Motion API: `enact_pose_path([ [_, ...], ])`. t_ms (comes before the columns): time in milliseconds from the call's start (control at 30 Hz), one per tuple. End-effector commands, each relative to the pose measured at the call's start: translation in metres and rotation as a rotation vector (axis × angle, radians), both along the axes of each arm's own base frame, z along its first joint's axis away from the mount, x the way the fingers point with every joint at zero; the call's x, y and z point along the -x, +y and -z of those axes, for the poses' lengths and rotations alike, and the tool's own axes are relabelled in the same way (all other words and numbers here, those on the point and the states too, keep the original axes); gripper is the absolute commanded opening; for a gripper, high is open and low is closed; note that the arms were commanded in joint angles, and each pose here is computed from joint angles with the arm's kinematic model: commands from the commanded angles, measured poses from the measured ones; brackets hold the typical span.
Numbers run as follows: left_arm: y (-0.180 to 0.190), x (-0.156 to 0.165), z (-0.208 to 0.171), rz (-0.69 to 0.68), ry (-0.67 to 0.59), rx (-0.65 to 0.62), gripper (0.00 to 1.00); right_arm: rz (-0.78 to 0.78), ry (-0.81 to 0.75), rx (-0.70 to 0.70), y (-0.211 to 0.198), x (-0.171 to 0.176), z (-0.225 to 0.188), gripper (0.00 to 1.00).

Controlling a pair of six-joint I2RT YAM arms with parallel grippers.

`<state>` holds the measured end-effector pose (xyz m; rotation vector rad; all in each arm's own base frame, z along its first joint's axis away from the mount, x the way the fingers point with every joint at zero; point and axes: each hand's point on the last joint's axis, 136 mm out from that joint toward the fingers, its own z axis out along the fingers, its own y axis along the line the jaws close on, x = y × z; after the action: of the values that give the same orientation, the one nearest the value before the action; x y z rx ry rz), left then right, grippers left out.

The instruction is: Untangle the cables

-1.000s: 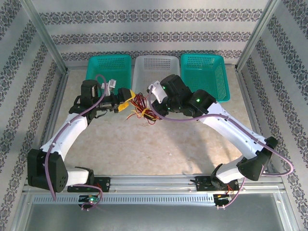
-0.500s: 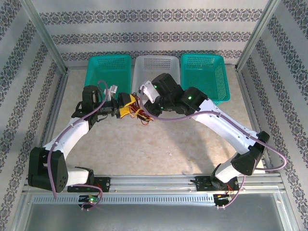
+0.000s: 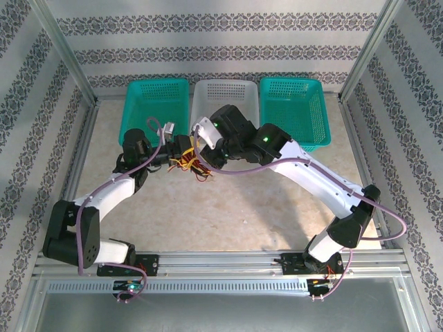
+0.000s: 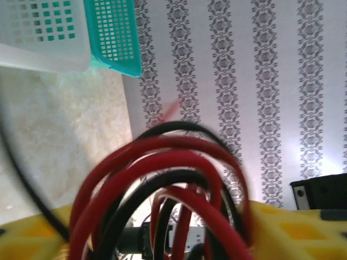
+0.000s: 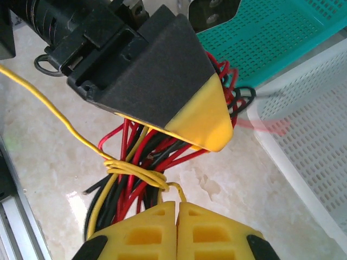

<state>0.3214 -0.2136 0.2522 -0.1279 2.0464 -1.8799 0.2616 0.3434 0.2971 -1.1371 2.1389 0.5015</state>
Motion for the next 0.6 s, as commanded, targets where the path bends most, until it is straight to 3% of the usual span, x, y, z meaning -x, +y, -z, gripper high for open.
enact_pose_path([
  [0, -0.005, 0.007, -0.022, 0.049, -0.082, 0.053, 0.41, -0.010, -0.025, -0.035, 0.006, 0.000, -0.013, 0.00],
  [100, -0.004, 0.007, -0.023, 0.046, -0.083, 0.056, 0.22, 0.012, -0.026, -0.045, 0.005, -0.002, -0.014, 0.00],
  [167, -0.004, 0.006, -0.029, 0.032, -0.097, 0.071, 0.17, 0.045, -0.035, -0.060, 0.003, -0.006, -0.018, 0.02],
  [267, 0.000, 0.000, -0.041, -0.021, -0.143, 0.081, 0.14, 0.144, -0.075, -0.098, -0.008, -0.015, -0.031, 0.44],
  [400, 0.017, -0.014, -0.045, -0.208, -0.204, -0.013, 0.09, 0.420, -0.139, -0.253, -0.042, -0.029, -0.059, 0.92],
  [467, 0.028, -0.017, -0.047, -0.301, -0.245, -0.076, 0.08, 0.563, -0.144, -0.384, -0.064, -0.030, -0.069, 0.98],
  [567, 0.039, -0.019, -0.052, -0.378, -0.265, -0.124, 0.04, 0.471, -0.013, -0.628, -0.061, -0.011, -0.077, 0.98],
])
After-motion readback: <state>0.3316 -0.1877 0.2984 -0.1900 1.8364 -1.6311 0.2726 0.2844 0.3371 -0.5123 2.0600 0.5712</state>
